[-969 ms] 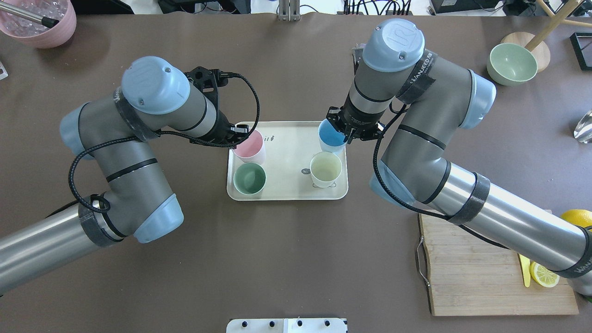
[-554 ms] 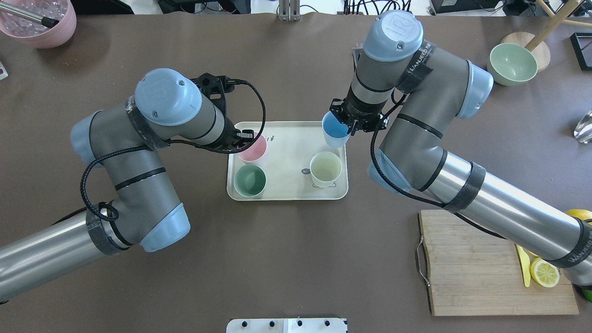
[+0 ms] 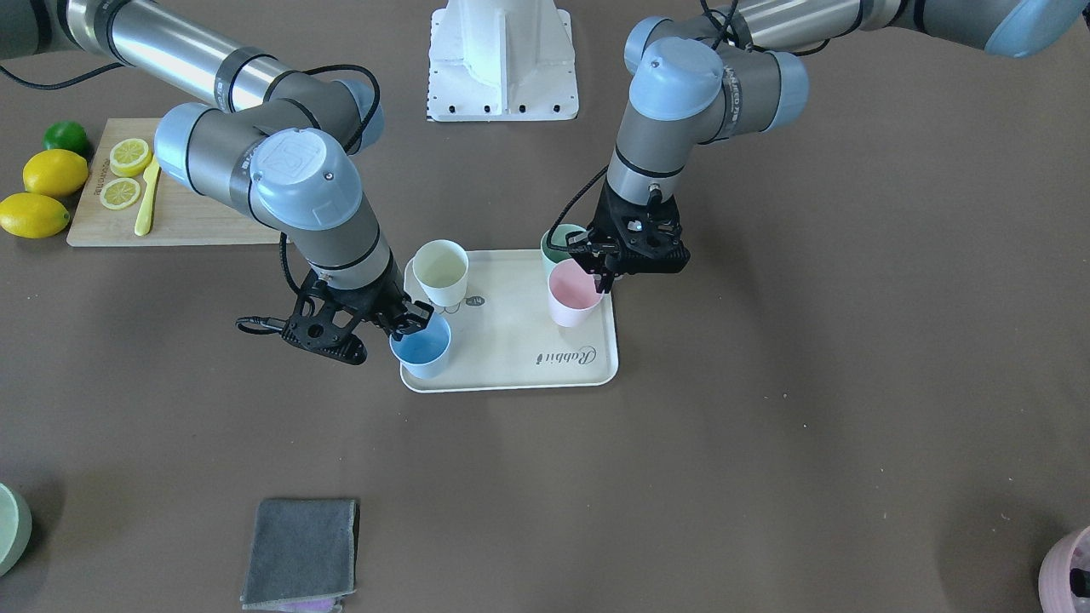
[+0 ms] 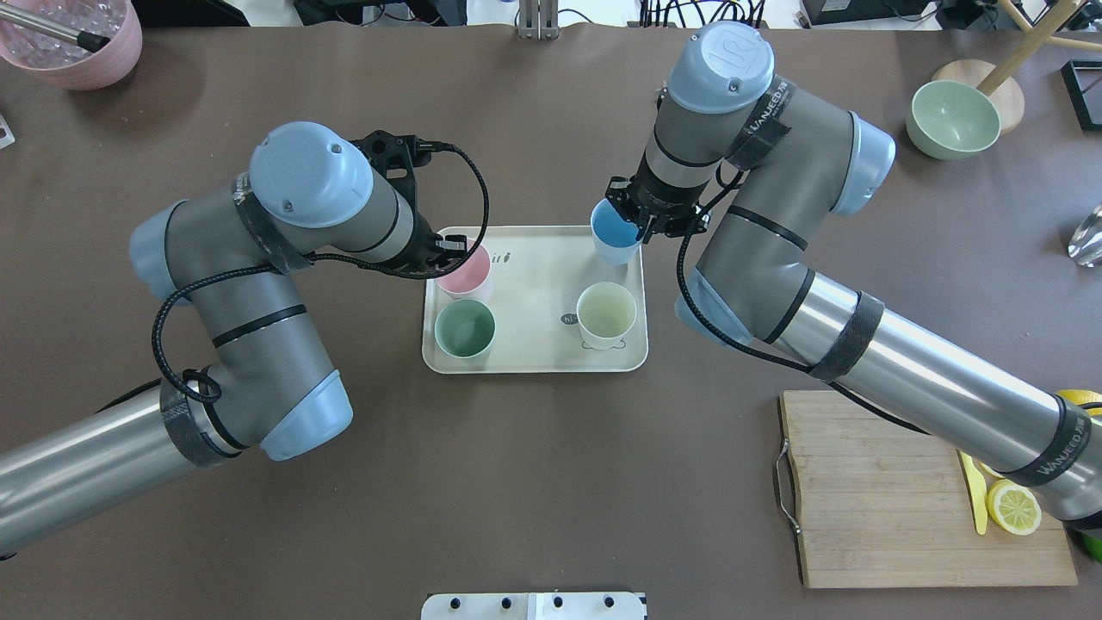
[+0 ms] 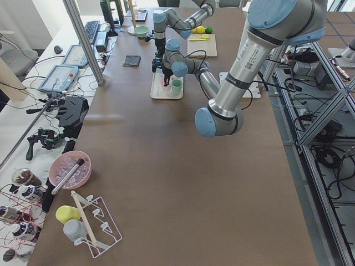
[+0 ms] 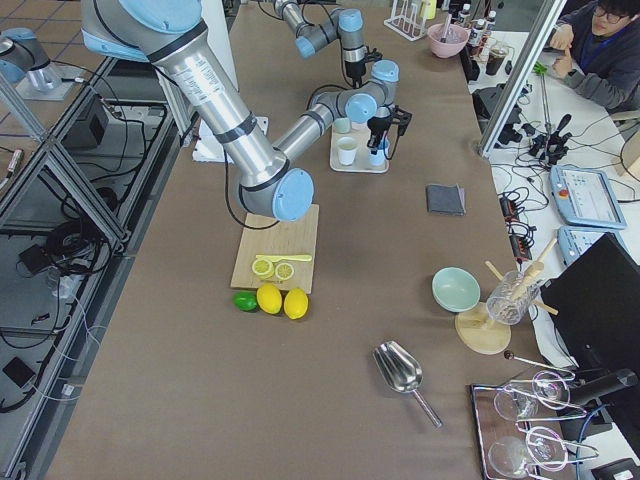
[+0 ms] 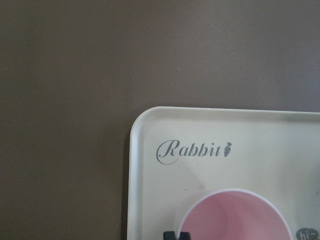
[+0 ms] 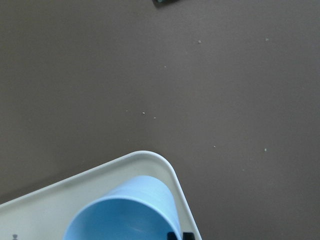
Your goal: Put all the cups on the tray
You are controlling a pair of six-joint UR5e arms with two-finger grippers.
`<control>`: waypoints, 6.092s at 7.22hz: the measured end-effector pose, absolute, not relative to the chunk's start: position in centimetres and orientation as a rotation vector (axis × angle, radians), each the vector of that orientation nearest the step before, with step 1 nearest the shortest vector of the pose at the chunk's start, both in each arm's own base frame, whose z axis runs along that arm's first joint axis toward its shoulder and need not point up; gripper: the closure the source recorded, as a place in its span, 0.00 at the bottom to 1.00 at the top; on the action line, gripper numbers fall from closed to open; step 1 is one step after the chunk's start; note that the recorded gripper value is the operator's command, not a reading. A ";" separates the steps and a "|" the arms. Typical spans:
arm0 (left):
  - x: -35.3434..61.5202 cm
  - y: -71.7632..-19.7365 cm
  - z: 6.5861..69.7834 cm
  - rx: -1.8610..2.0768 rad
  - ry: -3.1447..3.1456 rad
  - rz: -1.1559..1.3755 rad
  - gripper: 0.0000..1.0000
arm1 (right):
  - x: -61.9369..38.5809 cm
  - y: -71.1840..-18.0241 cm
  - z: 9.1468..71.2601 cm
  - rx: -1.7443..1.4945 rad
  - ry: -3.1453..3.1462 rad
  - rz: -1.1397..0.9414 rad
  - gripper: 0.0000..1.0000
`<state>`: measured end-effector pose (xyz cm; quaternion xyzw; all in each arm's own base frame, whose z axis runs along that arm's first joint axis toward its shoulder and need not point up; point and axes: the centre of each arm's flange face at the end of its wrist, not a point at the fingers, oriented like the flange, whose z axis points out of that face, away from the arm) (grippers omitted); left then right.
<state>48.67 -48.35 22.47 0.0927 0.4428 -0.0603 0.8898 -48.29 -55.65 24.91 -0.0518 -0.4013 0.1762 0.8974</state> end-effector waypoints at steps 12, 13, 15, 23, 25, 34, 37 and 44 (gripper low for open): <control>48.8 -50.1 22.5 0.197 0.910 -0.140 0.03 | -49.4 -55.5 25.3 -0.064 -0.819 0.301 0.00; 48.0 -50.2 21.8 0.205 0.923 -0.143 0.02 | -48.2 -56.4 25.0 -0.053 -0.827 0.301 0.00; 44.3 -50.9 20.9 0.206 0.953 -0.149 0.02 | -43.7 -58.5 24.8 -0.034 -0.854 0.299 0.00; 10.9 -54.2 38.0 0.246 0.744 0.241 0.02 | -5.1 -54.8 49.3 0.127 -0.659 -0.139 0.00; 5.0 -52.4 47.3 0.161 0.736 0.260 0.02 | 1.9 -50.6 56.0 0.116 -0.640 -0.222 0.00; -6.8 -39.8 66.7 -0.002 0.879 -0.055 0.02 | 8.9 -40.5 67.7 -0.019 -0.656 -0.157 0.00; -7.1 -39.7 67.0 0.005 0.864 -0.054 0.02 | 8.5 -41.3 66.6 -0.004 -0.706 -0.127 0.00; -7.2 -40.3 66.3 0.042 0.854 -0.036 0.02 | 7.9 -41.5 66.4 -0.005 -0.714 -0.138 0.00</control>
